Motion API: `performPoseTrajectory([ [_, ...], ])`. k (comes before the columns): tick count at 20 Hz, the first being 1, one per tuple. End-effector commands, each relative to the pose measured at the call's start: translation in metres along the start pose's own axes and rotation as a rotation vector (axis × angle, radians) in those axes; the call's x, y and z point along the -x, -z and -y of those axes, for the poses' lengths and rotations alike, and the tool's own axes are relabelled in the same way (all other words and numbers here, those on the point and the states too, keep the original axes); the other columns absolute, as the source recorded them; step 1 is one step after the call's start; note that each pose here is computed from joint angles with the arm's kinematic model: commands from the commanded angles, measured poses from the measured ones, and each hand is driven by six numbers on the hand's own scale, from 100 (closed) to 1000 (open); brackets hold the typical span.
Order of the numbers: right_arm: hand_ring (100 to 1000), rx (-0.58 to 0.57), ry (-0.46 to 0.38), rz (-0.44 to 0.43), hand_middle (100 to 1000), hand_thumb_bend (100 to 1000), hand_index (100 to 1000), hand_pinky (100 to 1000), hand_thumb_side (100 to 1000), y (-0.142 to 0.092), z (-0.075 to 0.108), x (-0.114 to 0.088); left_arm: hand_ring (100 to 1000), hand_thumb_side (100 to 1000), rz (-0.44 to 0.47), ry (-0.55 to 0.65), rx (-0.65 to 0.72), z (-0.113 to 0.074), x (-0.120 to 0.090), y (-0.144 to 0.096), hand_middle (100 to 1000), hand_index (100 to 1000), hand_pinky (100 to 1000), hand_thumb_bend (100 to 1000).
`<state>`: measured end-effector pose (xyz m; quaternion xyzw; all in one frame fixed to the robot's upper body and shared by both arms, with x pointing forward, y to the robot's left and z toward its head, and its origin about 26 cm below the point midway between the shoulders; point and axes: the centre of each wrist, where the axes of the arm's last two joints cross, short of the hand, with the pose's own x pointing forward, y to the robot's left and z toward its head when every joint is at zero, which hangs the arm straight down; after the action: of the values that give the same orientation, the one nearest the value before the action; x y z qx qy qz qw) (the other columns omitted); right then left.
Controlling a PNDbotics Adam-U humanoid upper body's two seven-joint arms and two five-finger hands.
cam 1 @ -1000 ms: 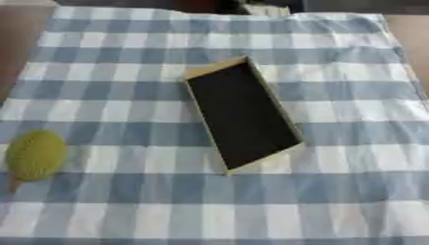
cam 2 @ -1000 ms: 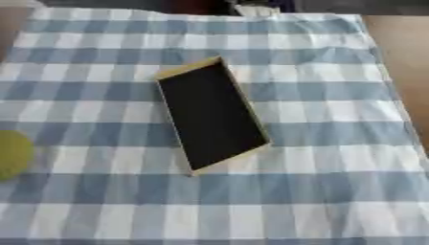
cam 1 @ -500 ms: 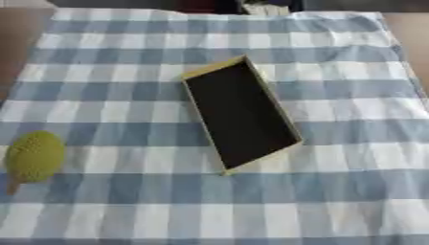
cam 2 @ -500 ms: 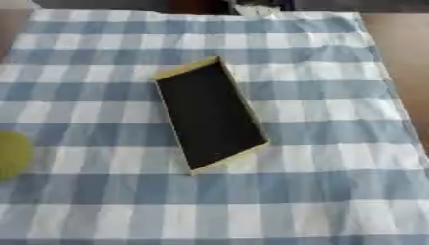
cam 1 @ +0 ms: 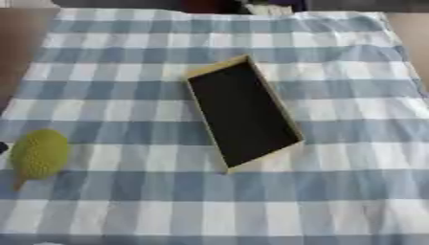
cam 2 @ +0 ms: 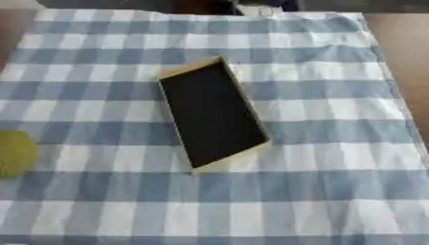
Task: Pick up objects on the table and place them in the box.
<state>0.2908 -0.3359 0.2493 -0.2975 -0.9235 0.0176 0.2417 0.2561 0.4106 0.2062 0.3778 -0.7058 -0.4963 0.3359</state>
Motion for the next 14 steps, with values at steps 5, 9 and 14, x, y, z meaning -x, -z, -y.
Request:
performPoseTrajectory([
  [5,640,-0.008,-0.014,0.044,623,129,679,784,578,0.009,0.005,-0.007,783,538,0.066,0.031,0.118,-0.012,-0.003,0.012,806,931,799,530],
  [9,640,-0.010,-0.010,0.043,623,128,679,784,579,0.009,0.004,-0.007,799,564,0.069,0.013,0.166,-0.010,-0.001,0.016,820,932,801,549],
  [14,640,-0.013,-0.006,0.040,622,127,679,784,580,0.008,0.003,-0.007,807,570,0.021,0.015,0.201,-0.010,0.002,0.022,800,917,802,576],
])
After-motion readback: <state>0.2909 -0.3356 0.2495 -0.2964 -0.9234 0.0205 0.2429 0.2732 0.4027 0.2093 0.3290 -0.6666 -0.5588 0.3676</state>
